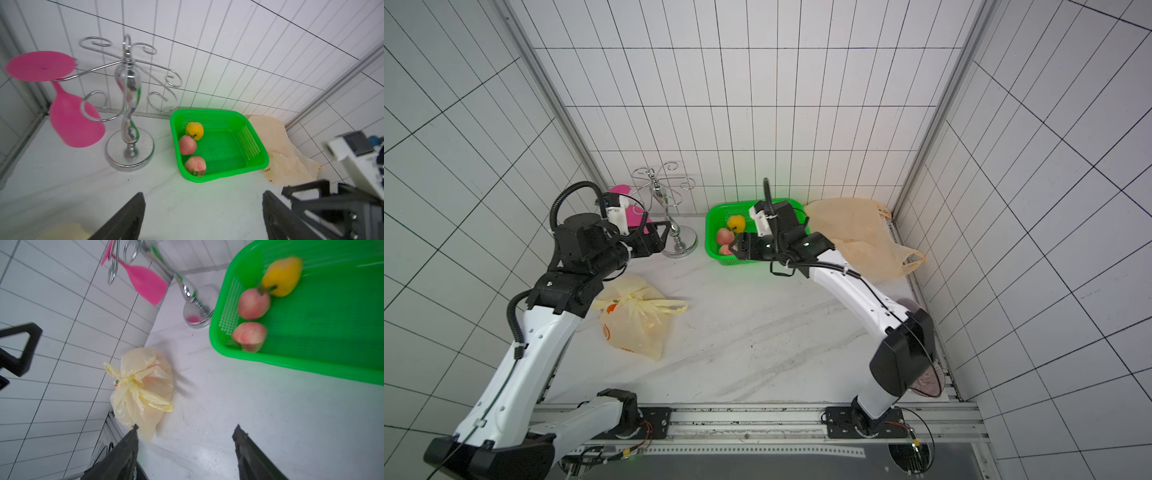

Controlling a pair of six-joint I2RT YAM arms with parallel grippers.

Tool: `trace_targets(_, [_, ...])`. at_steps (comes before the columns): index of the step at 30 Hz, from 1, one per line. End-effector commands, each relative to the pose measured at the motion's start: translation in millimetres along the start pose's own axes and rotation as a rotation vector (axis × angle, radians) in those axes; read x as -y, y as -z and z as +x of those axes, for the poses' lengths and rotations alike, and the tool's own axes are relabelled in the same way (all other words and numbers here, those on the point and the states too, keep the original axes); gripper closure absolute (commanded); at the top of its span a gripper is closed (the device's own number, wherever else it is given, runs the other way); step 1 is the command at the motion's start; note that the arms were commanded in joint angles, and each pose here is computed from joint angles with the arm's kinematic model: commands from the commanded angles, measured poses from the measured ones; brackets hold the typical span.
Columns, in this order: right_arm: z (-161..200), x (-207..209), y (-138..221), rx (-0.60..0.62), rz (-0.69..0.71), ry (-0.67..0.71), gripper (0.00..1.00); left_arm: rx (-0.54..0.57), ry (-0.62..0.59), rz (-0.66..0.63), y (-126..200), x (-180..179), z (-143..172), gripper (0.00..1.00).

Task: Place the peach into a plastic bag & tie a knot
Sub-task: Pick up the plastic bag from the corner of the board.

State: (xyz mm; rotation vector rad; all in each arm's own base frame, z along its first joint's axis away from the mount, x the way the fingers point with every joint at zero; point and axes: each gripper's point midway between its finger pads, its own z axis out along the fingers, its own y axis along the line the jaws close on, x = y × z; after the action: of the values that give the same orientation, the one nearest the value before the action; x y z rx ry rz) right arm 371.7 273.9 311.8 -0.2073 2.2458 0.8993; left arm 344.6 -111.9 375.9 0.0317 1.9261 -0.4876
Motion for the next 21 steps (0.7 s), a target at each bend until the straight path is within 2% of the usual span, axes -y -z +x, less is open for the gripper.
trace_targets(1, [25,135,24,-0.075,0.417,-0.085,0.26,0.044,-0.127,-0.008,-11,32,-4,0.12])
trace_targets(4, [2,243,80,0.032,0.812,-0.247,0.21,-0.039,-0.156,0.080,-34,71,27,0.13])
trace_targets(5, [-2,272,94,0.063,0.900,-0.299,0.15,-0.065,-0.160,0.108,-40,82,38,0.13])
trace_targets(8, [-9,325,112,0.118,1.034,-0.435,0.04,-0.103,-0.182,0.200,-48,111,61,0.13])
trace_targets(11, [-18,356,101,0.153,1.082,-0.521,0.03,-0.119,-0.194,0.251,-52,127,76,0.13])
trace_targets(15, [-19,392,82,0.161,1.146,-0.626,0.02,-0.150,-0.196,0.257,-55,130,87,0.15])
trace_targets(19, [-12,422,45,0.130,1.108,-0.725,0.02,-0.131,-0.199,0.236,-50,123,88,0.15])
trace_targets(21, [-11,430,33,0.113,1.088,-0.740,0.06,-0.131,-0.211,0.226,-49,120,88,0.14])
